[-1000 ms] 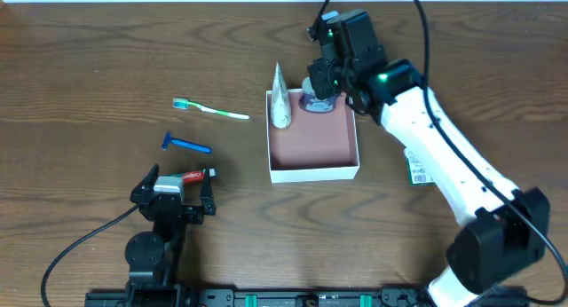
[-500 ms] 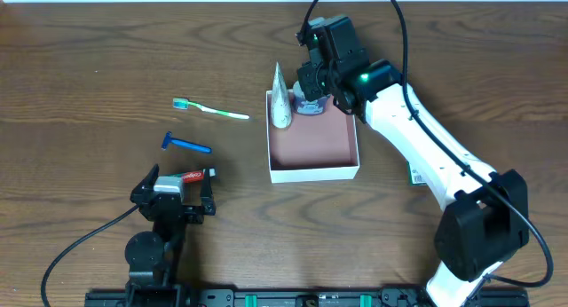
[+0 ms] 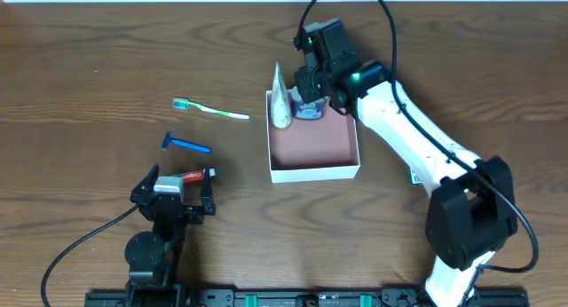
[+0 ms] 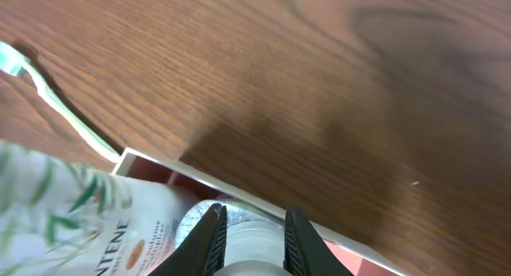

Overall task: Pack container
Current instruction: 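Lower the soap bottle into the box beside the tube and release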

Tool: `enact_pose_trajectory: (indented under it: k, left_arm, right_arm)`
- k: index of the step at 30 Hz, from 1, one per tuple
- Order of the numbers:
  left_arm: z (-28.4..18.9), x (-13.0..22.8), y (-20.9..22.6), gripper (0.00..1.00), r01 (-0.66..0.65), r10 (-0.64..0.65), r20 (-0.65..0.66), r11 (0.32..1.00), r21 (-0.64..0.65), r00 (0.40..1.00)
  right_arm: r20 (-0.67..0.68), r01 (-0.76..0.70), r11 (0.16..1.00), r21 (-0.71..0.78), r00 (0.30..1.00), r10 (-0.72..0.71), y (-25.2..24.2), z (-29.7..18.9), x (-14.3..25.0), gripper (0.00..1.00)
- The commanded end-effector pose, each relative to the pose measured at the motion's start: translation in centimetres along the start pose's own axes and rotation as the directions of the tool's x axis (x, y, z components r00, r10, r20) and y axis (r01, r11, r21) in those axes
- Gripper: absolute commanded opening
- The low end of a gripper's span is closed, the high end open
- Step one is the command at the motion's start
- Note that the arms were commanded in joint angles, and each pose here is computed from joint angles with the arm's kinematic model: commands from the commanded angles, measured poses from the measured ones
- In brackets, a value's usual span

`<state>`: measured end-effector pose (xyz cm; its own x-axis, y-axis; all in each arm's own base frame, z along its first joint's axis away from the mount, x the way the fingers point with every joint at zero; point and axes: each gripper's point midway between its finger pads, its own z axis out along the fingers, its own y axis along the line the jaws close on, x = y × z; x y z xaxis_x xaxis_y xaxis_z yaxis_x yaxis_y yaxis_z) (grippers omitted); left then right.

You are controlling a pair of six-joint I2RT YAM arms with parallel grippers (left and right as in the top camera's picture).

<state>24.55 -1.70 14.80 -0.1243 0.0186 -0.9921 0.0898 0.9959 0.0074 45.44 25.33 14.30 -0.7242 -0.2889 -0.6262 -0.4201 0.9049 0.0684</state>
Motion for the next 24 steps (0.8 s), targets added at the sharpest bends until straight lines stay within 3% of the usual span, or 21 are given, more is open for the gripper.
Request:
enact_pose_trajectory:
  k: [1,13,14,18,22,24]
  left_arm:
    - [0.10,1.67,-0.27,0.98,0.001,0.000,-0.053,1.000,0.013,0.999]
    - [0.10,1.66,-0.27,0.98,0.001,0.000,-0.053,1.000,0.013,0.999]
    - [0.10,1.67,-0.27,0.98,0.001,0.000,-0.053,1.000,0.013,0.999]
    - [0.10,1.66,-0.26,0.98,0.001,0.000,-0.053,1.000,0.013,0.999]
    - [0.10,1.66,-0.27,0.98,0.001,0.000,-0.053,1.000,0.013,0.999]
    - [0.10,1.67,-0.26,0.98,0.001,0.000,-0.053,1.000,0.013,0.999]
  right_arm:
    - [0.027,0.012,1.000,-0.010,1.000,-0.012,0.48,0.01,-0.89,0.10]
    - [0.023,0.015,1.000,-0.013,1.000,-0.014,0.50,0.91,-0.66,0.13]
    - [0.023,0.015,1.000,-0.013,1.000,-0.014,0.50,0.91,-0.66,0.17]
    - [0.023,0.015,1.000,-0.013,1.000,-0.014,0.50,0.91,-0.68,0.49]
    - [0.033,0.015,1.000,-0.014,0.999,-0.014,0.54,0.83,-0.93,0.63]
    - [0.050,0.015,1.000,-0.016,0.999,-0.014,0.59,0.48,-1.40,0.64]
